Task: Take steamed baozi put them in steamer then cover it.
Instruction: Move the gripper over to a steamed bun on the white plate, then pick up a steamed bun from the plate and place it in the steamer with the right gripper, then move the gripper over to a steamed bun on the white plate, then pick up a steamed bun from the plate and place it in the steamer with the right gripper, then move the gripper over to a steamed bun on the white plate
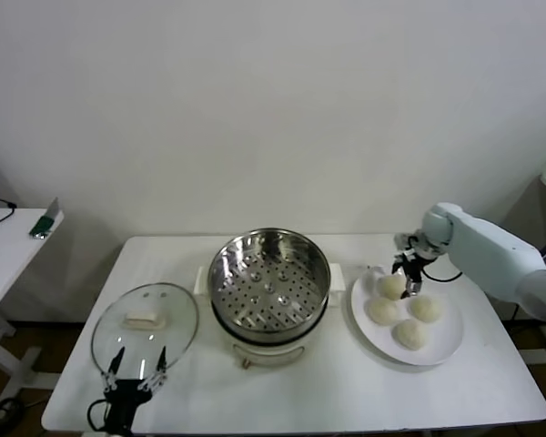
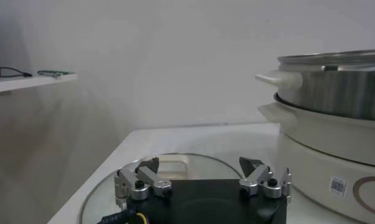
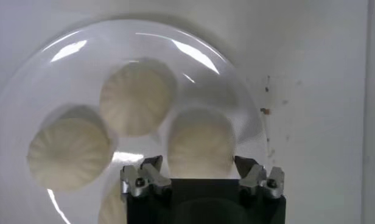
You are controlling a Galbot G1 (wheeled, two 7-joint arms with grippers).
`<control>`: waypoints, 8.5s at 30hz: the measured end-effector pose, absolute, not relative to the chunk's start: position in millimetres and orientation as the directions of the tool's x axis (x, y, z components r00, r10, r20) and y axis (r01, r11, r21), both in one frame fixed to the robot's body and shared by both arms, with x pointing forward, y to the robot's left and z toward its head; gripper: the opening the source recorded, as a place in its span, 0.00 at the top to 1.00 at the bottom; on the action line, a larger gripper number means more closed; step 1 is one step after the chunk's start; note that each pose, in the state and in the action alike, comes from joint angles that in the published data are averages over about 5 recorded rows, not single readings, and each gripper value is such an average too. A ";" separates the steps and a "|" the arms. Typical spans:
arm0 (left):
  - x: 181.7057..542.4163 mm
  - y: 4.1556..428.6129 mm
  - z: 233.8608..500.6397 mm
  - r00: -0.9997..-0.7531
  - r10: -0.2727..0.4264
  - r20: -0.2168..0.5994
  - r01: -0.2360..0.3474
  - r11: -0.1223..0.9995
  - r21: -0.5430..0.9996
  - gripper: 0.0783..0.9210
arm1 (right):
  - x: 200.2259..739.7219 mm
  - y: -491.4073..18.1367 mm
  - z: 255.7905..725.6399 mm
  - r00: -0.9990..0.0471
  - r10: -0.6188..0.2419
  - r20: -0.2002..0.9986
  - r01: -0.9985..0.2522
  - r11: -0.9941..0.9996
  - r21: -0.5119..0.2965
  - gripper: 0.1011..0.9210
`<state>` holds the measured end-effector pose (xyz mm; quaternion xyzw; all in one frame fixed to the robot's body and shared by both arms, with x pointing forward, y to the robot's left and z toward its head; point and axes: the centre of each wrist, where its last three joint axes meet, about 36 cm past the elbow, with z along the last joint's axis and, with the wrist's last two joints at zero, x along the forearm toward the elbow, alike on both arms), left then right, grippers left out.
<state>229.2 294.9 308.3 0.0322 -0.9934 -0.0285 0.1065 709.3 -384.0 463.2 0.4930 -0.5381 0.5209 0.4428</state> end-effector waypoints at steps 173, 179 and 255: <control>231.6 287.2 299.6 -0.982 -0.085 0.169 -0.068 0.993 0.101 0.12 | 652.9 -249.3 689.7 -0.242 -0.189 0.952 -0.958 -0.107 -0.265 0.38; 235.2 283.7 301.8 -0.984 -0.081 0.162 -0.066 0.993 0.093 0.12 | 637.3 -167.3 745.2 -0.262 -0.282 0.923 -0.938 -0.151 -0.312 0.38; 240.1 281.1 298.6 -0.983 -0.079 0.163 -0.066 0.994 0.085 0.12 | 581.6 -368.2 523.5 -0.055 -0.068 0.996 -0.995 -0.082 -0.061 0.12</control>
